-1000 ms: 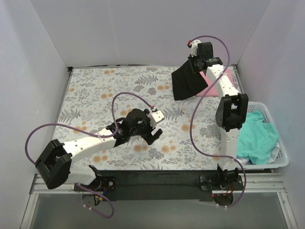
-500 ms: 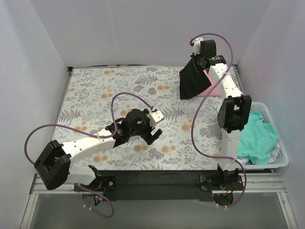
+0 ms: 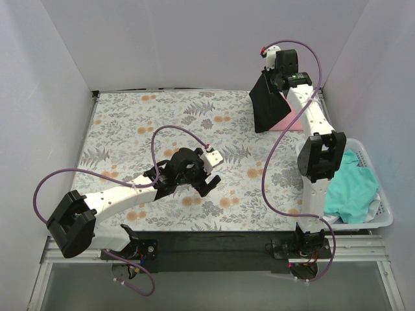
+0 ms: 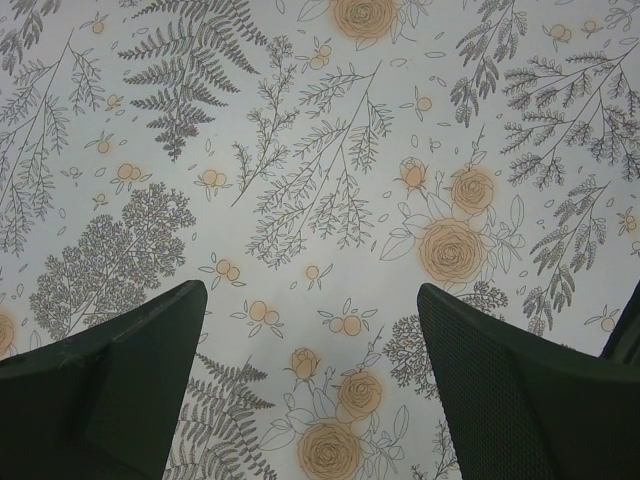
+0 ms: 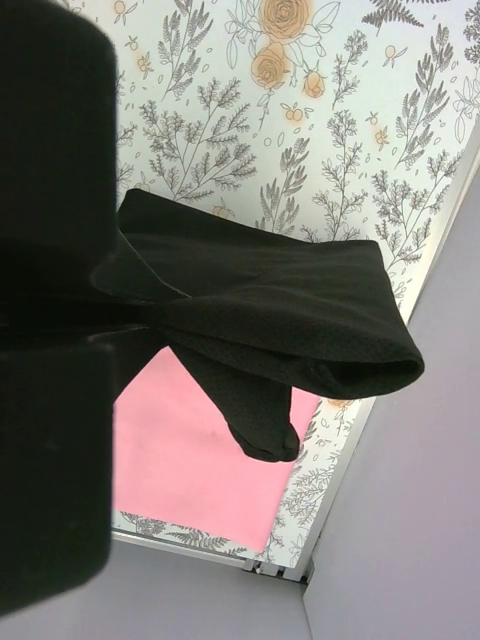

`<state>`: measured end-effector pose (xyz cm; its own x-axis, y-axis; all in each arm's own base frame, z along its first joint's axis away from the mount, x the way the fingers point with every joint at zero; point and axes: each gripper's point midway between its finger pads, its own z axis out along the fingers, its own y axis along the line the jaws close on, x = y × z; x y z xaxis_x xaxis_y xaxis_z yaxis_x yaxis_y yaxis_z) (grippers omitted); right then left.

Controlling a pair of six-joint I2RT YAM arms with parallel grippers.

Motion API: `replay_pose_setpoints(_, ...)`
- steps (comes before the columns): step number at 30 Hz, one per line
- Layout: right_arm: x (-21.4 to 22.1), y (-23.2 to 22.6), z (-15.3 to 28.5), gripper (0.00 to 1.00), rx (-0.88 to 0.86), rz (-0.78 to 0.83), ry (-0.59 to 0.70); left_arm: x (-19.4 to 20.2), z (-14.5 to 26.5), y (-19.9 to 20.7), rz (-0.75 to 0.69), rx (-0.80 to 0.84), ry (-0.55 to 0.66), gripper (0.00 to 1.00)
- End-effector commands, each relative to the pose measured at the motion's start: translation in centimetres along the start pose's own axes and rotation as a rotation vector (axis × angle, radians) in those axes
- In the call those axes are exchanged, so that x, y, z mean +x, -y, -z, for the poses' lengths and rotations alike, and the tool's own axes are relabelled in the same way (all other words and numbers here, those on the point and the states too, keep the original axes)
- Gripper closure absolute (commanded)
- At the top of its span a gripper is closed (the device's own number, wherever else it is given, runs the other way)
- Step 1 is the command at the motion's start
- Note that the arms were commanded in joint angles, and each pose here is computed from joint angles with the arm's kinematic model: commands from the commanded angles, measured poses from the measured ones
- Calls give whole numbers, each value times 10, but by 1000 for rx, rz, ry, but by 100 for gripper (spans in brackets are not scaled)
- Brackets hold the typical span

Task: Fold and stack the t-shirts
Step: Neatly place the folded tshirt to the corner

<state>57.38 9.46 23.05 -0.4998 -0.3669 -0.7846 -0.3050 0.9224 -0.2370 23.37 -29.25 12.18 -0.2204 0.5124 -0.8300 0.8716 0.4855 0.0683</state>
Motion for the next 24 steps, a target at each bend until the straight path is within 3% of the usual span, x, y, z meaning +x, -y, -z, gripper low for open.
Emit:
replay_pose_setpoints(1,-53,25,42,99,64,1,151,-13,9,-5,-16,-23,47,14)
replay_pose_setpoints(10,-46,38,43,99,67,-8,136,-12,7,-5,-24,-19,38,13)
replay_pose_setpoints(24,-4,77,-10,99,61,57,88,-9,0,-5,-26,-13,13,13)
